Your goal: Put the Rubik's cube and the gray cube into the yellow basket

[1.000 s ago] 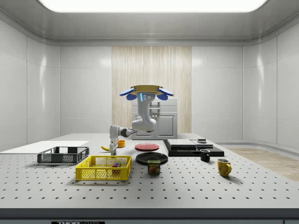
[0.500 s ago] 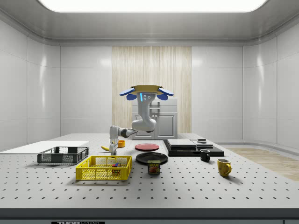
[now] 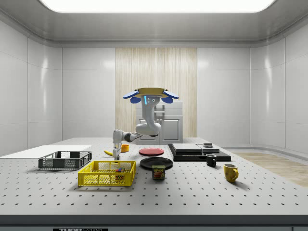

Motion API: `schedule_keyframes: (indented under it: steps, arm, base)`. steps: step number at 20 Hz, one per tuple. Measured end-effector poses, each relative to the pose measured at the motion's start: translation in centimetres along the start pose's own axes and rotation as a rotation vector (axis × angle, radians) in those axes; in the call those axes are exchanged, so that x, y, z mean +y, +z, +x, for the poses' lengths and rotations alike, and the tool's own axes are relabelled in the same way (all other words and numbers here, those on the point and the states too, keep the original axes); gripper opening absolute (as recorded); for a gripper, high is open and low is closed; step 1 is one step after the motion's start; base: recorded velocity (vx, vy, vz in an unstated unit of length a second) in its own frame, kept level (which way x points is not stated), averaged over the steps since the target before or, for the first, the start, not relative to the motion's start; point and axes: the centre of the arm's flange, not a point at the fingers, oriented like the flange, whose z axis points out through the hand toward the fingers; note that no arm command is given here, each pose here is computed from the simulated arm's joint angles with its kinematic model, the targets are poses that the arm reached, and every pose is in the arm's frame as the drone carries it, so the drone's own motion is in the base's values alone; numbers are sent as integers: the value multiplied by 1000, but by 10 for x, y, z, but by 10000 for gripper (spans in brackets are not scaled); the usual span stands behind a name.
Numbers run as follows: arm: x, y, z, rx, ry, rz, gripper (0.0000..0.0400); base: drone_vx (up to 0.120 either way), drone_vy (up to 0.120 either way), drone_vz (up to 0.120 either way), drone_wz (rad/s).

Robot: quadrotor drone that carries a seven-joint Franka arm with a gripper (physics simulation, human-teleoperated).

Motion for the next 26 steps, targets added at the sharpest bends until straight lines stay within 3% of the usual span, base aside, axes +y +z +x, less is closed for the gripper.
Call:
schedule_keyframes:
  steps: [8,14,26]
  arm:
    - [0,0,0,0,0,0,252]
    - [0,-18,0,0,0,0,250]
    - [0,-40,0,0,0,0,250]
  base:
    - [0,0,0,0]
    - [0,0,0,0]
    - [0,0,120,0]
